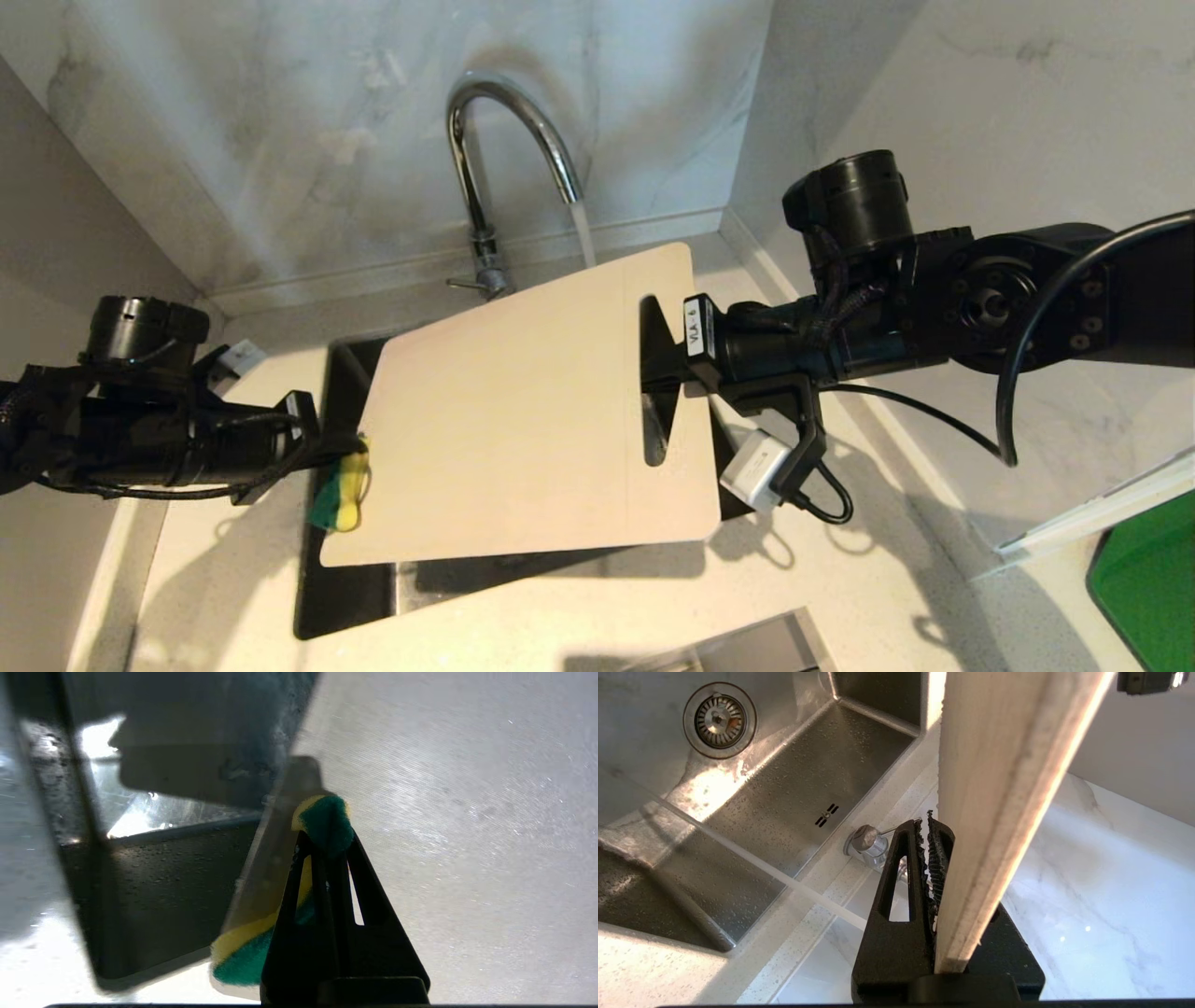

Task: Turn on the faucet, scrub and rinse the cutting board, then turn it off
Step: Scrub the cutting board underwater

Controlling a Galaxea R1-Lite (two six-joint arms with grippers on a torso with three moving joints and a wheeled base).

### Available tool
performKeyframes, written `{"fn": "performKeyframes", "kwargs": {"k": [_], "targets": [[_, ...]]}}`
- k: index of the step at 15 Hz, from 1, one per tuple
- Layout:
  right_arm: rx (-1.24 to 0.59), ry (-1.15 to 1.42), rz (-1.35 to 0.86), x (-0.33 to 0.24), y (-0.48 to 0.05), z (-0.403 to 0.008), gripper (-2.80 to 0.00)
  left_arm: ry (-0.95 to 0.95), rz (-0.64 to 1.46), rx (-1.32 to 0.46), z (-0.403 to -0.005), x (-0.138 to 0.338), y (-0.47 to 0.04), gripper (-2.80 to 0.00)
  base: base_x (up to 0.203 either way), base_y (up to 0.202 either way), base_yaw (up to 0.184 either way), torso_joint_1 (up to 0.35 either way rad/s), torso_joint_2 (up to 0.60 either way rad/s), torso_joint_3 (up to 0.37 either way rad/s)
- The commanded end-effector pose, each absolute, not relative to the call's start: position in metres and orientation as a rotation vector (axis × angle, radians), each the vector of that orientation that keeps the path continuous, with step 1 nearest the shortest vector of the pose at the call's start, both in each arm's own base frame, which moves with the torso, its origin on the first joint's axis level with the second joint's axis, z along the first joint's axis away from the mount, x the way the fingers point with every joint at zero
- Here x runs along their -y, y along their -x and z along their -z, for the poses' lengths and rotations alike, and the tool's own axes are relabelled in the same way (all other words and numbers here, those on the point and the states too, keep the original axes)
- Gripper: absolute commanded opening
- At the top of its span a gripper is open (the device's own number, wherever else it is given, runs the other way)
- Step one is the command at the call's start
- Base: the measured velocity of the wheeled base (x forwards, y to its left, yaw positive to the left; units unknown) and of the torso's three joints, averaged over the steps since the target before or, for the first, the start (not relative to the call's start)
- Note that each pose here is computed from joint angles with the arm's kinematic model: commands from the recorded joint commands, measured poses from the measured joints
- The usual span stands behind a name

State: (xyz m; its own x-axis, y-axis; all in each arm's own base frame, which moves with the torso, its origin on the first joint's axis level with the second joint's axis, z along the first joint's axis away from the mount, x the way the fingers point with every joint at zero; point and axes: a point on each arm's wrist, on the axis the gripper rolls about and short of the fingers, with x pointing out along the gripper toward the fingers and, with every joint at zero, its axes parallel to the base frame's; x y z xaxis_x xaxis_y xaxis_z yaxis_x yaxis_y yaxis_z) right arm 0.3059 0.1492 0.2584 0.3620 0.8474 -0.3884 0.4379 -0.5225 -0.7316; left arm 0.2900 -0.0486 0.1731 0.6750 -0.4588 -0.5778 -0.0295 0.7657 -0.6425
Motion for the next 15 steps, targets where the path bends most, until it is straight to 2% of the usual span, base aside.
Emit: {"fn": "performKeyframes", "kwargs": {"k": [1,5,11,13,15], "targets": [[1.121,2.121,-1.047,-0.149,-0.306,-0.257,-2.80,0.686,0.245,-0.800,-0.173,0.040,-0.289,-2.80,0.000,0.000,0.000,0.000,0.00,0.000],[1.104,2.111,-1.055,-0.148,-0.308,-0.256,-2.80,0.699,0.363,-0.763,-0.200,0.061,-0.280,-2.80,0.000,0.000,0.000,0.000,0.00,0.000],[1.072,2.094,-1.034,-0.147,-0.317,-0.250,-2.80,0.769,0.644,-0.794,-0.263,0.159,-0.249,-2.80,0.000,0.000,0.000,0.000,0.00,0.000],[1.058,2.083,-1.042,-0.146,-0.317,-0.248,-2.80,0.735,0.667,-0.772,-0.268,0.198,-0.245,-2.80,0.000,0.000,0.000,0.000,0.00,0.000],[1.051,2.084,-1.043,-0.145,-0.318,-0.247,-2.80,0.671,0.646,-0.776,-0.256,0.230,-0.242,-2.80,0.000,0.000,0.000,0.000,0.00,0.000]]}}
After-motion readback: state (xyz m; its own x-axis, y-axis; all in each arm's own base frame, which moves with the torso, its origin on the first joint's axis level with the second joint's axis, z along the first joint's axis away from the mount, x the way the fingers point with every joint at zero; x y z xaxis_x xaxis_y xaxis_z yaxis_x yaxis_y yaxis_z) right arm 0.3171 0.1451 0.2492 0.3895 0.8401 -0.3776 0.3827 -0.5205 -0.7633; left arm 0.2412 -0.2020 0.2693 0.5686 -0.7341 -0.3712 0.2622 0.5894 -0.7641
